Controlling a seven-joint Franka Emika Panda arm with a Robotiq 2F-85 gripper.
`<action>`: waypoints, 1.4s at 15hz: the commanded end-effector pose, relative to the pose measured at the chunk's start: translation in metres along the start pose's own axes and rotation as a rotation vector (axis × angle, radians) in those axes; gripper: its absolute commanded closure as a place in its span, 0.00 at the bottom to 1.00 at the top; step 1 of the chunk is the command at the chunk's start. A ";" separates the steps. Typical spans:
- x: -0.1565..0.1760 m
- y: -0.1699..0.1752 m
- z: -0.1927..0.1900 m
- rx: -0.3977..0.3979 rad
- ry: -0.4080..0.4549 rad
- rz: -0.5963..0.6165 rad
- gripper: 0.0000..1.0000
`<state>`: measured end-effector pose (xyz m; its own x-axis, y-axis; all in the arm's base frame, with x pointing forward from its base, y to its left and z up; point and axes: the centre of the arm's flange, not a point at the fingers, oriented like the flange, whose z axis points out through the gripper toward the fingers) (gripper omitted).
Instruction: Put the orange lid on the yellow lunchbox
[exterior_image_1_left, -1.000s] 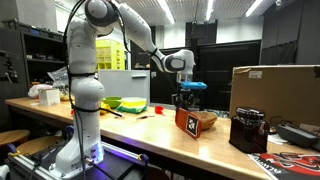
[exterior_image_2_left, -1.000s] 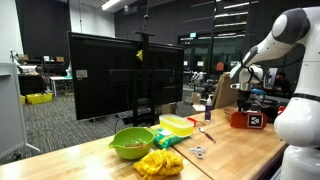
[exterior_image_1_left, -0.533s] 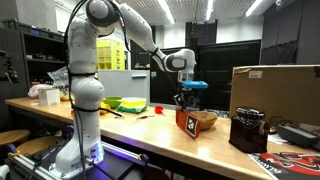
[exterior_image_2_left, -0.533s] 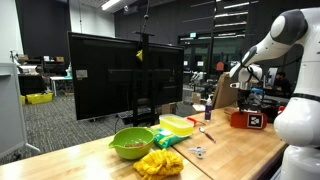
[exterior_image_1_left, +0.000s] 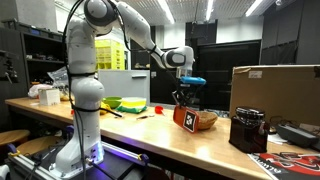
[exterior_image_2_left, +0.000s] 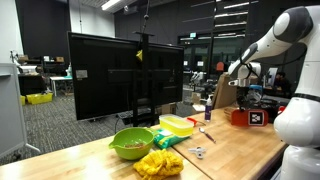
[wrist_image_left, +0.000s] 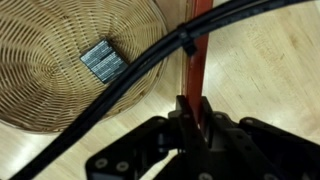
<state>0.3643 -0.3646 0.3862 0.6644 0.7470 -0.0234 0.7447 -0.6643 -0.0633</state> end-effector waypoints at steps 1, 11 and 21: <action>0.014 -0.032 -0.045 0.024 -0.039 0.015 0.97; 0.113 -0.125 -0.130 0.093 -0.074 0.052 0.97; 0.247 -0.189 -0.152 0.137 0.026 -0.086 0.97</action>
<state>0.3863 -0.0846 0.5384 0.6283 0.7775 -0.0261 0.7565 -0.6185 -0.2124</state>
